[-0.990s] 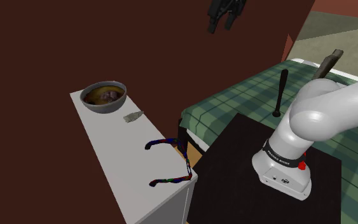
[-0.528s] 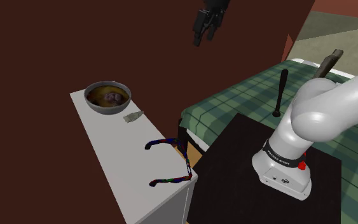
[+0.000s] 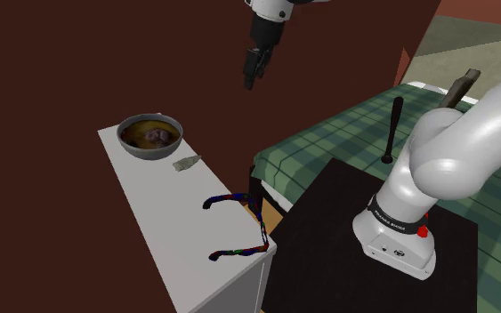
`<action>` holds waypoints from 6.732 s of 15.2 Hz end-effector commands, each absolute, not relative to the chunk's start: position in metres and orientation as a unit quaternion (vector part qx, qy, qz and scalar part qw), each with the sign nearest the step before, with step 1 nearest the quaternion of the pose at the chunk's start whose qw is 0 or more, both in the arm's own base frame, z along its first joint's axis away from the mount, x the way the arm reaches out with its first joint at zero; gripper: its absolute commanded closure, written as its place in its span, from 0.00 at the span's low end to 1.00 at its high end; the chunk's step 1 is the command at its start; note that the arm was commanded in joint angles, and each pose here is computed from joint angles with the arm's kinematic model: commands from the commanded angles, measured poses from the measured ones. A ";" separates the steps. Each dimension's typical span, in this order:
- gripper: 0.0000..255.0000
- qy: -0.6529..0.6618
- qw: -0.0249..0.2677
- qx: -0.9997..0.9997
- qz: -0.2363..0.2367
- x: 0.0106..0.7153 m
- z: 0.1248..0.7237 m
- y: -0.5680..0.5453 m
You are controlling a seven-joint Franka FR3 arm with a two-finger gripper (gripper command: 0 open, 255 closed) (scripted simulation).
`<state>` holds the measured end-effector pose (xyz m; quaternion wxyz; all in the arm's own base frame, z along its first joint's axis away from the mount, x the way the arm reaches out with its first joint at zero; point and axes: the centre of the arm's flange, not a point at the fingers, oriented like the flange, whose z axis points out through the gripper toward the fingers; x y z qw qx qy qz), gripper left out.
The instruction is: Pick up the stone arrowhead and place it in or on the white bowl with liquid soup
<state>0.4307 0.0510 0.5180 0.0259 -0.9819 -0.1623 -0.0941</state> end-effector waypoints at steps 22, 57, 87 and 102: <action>0.00 -0.518 0.034 -0.853 -0.058 0.573 0.300 0.210; 1.00 -0.526 0.035 -0.848 -0.057 0.577 0.302 0.220; 1.00 -0.526 0.035 -0.848 -0.057 0.653 0.427 0.242; 1.00 -0.526 0.035 -0.848 -0.057 0.722 0.375 0.262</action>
